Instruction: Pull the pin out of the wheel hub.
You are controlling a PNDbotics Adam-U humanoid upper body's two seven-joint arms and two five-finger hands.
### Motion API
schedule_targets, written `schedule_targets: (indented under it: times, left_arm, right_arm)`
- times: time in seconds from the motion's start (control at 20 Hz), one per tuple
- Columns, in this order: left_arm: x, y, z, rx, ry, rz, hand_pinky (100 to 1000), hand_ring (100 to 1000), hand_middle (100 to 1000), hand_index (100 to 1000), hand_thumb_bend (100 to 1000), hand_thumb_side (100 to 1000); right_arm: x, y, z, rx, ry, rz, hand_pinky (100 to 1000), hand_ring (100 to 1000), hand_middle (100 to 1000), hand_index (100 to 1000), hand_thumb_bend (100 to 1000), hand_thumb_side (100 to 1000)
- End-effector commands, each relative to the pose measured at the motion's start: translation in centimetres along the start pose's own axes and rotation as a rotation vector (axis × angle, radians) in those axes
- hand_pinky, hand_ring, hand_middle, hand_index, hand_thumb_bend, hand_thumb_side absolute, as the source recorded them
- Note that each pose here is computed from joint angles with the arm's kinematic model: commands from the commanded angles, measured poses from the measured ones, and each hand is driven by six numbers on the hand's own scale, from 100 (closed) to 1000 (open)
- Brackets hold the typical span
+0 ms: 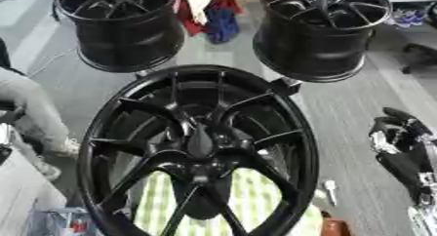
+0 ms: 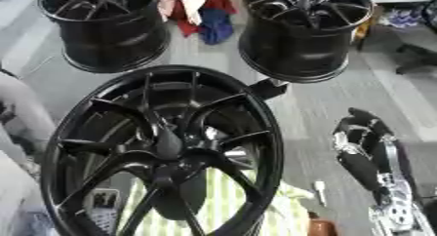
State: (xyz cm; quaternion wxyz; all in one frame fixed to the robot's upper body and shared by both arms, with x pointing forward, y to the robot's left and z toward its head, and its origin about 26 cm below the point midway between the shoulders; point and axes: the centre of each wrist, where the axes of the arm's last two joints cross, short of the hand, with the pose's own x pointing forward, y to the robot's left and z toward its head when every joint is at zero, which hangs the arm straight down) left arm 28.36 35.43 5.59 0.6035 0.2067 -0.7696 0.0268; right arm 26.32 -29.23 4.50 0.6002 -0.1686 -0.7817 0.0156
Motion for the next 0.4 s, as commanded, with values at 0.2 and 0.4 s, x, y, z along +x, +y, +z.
schedule_targets:
  times: [0.2, 0.4]
  left_arm:
    - [0.45, -0.43, -0.48, -0.016, -0.013, 0.005, 652, 690, 706, 788, 239, 353]
    - [0.42, -0.70, -0.47, -0.027, -0.013, 0.009, 651, 687, 702, 788, 239, 358]
  right_arm:
    - [0.46, -0.36, -0.38, -0.001, -0.022, 0.001, 691, 592, 657, 804, 100, 267]
    - [0.45, -0.25, -0.39, 0.003, -0.022, -0.003, 691, 592, 657, 804, 100, 266]
